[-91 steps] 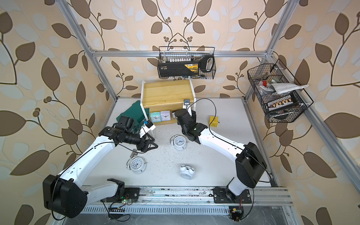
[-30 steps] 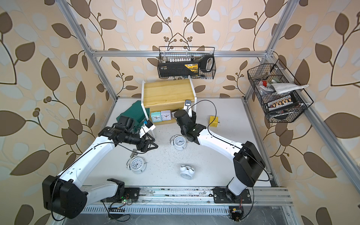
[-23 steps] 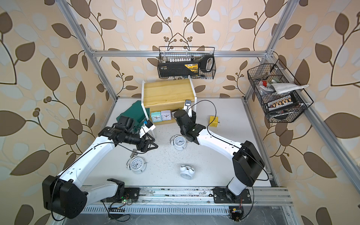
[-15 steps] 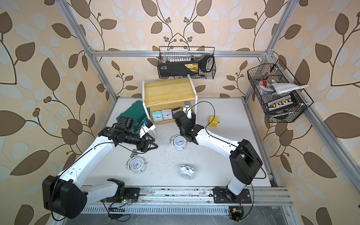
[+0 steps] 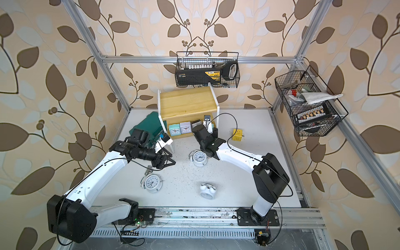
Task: Place the alarm clocks on the shelf by style
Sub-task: Place the alarm on the shelf.
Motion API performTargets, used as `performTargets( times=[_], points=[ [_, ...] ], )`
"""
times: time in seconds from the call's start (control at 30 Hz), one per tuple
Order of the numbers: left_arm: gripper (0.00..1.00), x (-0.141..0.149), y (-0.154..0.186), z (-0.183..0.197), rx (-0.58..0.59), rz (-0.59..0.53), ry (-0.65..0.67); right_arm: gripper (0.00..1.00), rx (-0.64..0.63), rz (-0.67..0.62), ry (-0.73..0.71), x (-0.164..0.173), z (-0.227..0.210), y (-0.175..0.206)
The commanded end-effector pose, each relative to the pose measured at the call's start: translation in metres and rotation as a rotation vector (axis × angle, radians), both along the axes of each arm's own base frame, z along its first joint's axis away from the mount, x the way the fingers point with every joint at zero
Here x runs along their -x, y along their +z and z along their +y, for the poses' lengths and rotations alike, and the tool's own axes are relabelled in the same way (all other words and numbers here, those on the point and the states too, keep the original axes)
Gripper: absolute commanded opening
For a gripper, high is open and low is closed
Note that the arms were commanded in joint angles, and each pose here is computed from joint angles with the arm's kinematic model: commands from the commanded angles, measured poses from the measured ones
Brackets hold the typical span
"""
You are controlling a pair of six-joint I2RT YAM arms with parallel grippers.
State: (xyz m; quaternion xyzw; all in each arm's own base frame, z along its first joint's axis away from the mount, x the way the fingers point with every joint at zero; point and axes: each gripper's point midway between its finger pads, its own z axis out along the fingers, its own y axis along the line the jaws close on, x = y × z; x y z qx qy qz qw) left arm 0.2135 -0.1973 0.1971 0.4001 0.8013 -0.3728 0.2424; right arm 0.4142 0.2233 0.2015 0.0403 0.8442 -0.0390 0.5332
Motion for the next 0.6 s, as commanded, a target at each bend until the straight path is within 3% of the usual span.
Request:
performTargets(
  times=[0.0,0.2,0.57],
  points=[
    [0.7,0.002,0.007,0.001,0.026,-0.014,-0.009,0.6,0.014,-0.002,0.01,0.001,-0.002,0.005],
    [0.7,0.002,0.007,0.001,0.026,-0.014,-0.007,0.54,0.007,-0.028,0.01,-0.003,0.0,0.016],
    [0.7,0.003,0.009,0.002,0.03,-0.017,-0.004,0.52,-0.005,-0.027,0.011,-0.013,-0.001,0.016]
  ],
)
